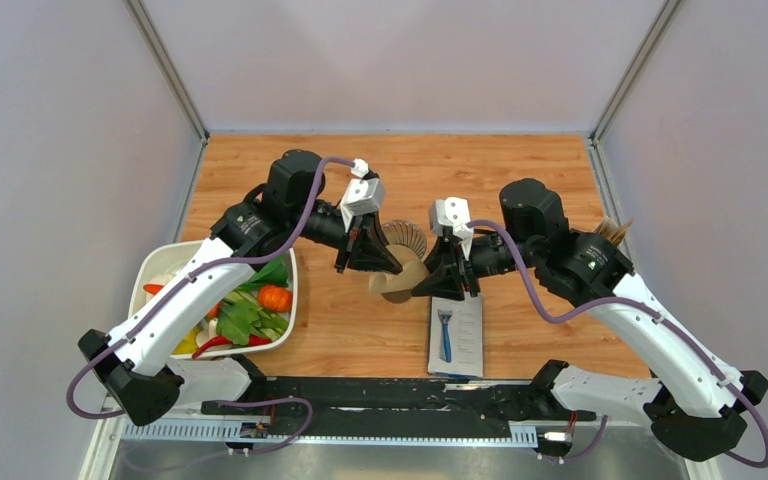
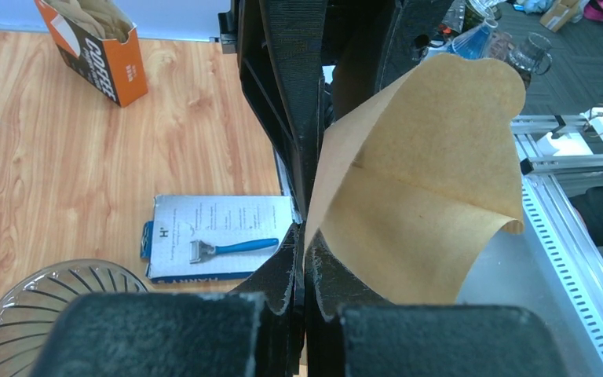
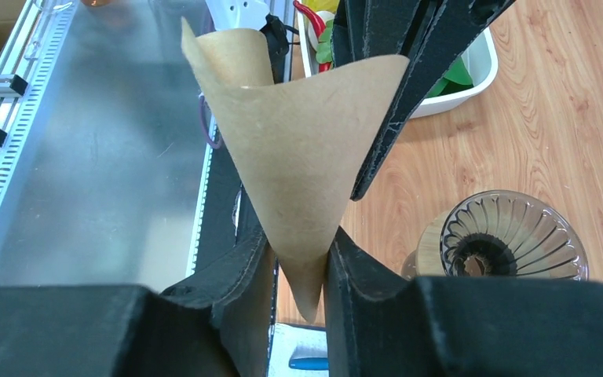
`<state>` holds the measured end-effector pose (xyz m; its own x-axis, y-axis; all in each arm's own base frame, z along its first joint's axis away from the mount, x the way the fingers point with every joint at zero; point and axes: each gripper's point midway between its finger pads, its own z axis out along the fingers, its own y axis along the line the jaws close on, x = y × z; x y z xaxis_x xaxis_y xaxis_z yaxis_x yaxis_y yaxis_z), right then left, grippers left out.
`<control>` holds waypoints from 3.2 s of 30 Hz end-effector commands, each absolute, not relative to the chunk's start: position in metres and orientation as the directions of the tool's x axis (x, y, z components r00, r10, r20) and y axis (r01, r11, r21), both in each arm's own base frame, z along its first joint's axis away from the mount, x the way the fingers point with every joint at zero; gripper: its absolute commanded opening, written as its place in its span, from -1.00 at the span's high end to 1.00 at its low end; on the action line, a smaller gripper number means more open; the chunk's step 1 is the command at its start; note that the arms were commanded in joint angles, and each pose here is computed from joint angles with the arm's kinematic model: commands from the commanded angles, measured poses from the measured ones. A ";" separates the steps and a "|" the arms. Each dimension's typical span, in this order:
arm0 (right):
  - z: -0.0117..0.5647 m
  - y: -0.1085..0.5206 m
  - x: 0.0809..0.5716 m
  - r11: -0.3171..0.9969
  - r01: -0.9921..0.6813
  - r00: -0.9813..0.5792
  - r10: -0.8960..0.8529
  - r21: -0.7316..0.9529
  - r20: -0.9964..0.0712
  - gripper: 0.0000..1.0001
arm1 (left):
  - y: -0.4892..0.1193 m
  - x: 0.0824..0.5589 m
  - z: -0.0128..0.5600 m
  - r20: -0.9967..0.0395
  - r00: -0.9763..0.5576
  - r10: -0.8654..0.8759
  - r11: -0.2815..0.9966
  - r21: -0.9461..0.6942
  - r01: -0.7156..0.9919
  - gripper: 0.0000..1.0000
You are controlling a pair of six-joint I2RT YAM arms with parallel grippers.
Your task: Place the coffee filter in the dripper
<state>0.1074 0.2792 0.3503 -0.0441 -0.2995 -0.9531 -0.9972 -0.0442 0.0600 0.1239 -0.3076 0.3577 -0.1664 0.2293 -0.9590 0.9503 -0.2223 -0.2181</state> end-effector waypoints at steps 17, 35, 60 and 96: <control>0.367 0.275 0.095 -0.072 -0.996 -0.025 -0.243 0.044 -0.970 0.43 | -0.299 0.114 0.361 -0.975 -0.077 0.209 -0.255 -0.130 0.958 1.00; 0.361 0.277 0.095 -0.084 -0.995 -0.037 -0.252 0.060 -0.967 1.00 | -0.298 0.120 0.369 -0.976 -0.057 0.210 -0.200 -0.100 0.975 0.75; 0.469 0.269 0.131 0.179 -0.975 0.152 0.102 -0.132 -0.983 1.00 | -0.233 0.152 0.418 -0.929 -0.239 -0.284 0.050 -0.263 0.964 -0.31; 0.484 0.295 0.178 0.212 -0.947 -0.147 0.383 0.241 -0.912 1.00 | -0.269 0.172 0.509 -0.797 -0.324 -0.509 -0.027 -0.362 0.932 0.47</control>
<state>0.1768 0.3077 0.4734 -0.1543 0.3378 -0.9285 -0.9571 0.1822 0.2253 0.1827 -0.2755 0.4854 -0.3784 -0.4698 -0.7976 0.9056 -0.0096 -0.4239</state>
